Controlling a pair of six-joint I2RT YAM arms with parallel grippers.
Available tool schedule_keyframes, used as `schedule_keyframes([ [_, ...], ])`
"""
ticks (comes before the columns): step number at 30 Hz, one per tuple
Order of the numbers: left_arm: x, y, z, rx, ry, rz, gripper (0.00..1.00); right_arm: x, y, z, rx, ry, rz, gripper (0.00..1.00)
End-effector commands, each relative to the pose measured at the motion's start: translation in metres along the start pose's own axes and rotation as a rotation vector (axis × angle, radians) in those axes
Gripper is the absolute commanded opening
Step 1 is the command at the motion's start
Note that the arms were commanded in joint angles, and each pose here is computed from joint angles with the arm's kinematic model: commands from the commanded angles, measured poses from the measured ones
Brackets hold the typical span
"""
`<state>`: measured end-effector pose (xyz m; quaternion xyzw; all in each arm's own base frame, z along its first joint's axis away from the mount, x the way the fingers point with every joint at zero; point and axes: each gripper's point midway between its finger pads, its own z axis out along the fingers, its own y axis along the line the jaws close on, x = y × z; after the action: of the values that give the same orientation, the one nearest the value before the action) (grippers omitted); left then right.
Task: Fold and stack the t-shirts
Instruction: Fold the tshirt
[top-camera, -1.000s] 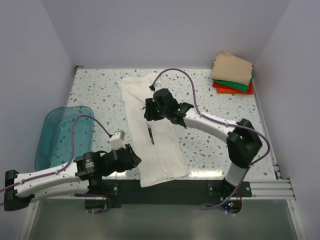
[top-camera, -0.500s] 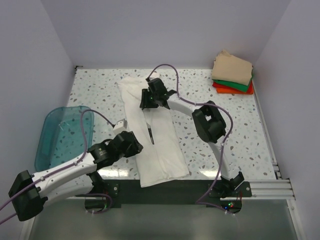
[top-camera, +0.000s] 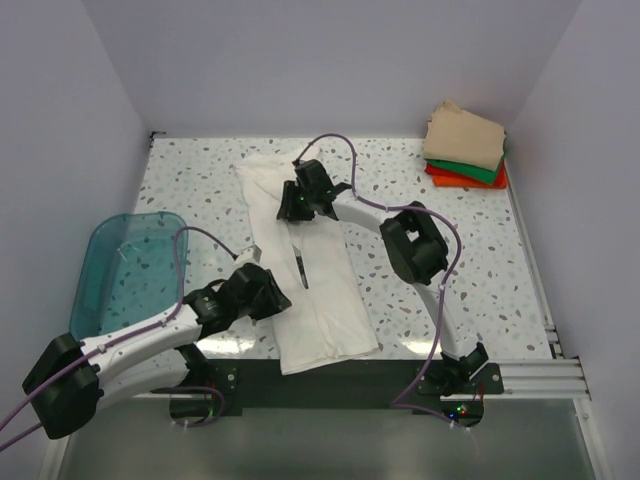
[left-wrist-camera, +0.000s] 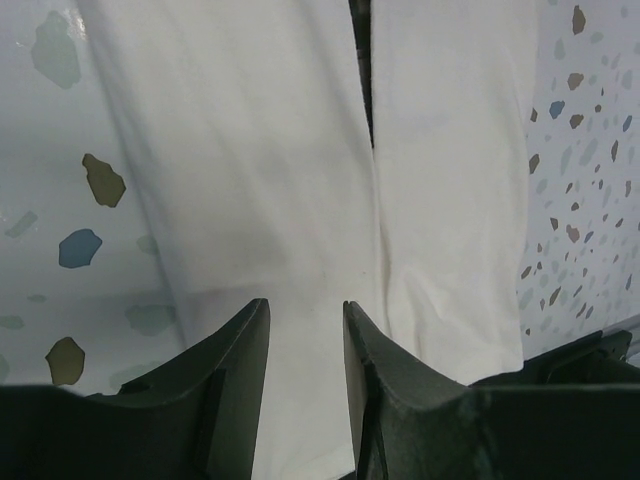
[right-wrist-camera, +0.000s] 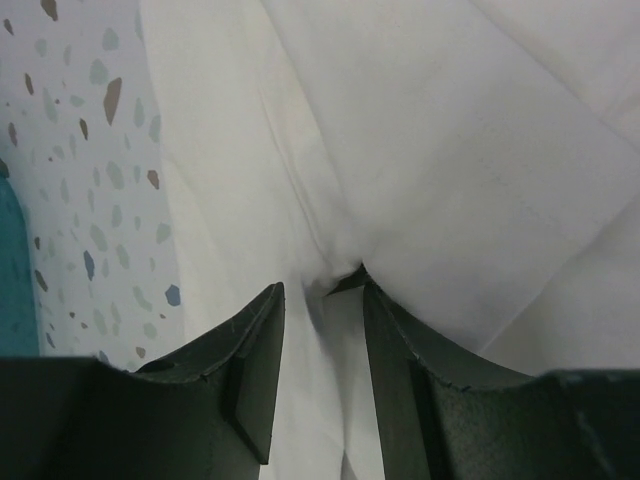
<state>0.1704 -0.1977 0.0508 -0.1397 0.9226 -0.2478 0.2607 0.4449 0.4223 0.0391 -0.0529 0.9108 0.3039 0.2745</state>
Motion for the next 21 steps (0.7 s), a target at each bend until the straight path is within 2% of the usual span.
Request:
schedule_keyframes([
  [1,0.001,-0.010,0.002,0.055,0.009,0.014,0.40,-0.013,0.010,-0.011,-0.019,-0.039,0.016,0.42],
  [15,0.024,-0.001,0.012,0.057,0.100,0.022,0.34,-0.014,0.014,0.002,-0.043,-0.043,0.044,0.41],
  [21,0.031,0.008,0.014,0.041,0.123,0.032,0.32,-0.019,0.024,0.002,-0.085,-0.054,0.057,0.34],
])
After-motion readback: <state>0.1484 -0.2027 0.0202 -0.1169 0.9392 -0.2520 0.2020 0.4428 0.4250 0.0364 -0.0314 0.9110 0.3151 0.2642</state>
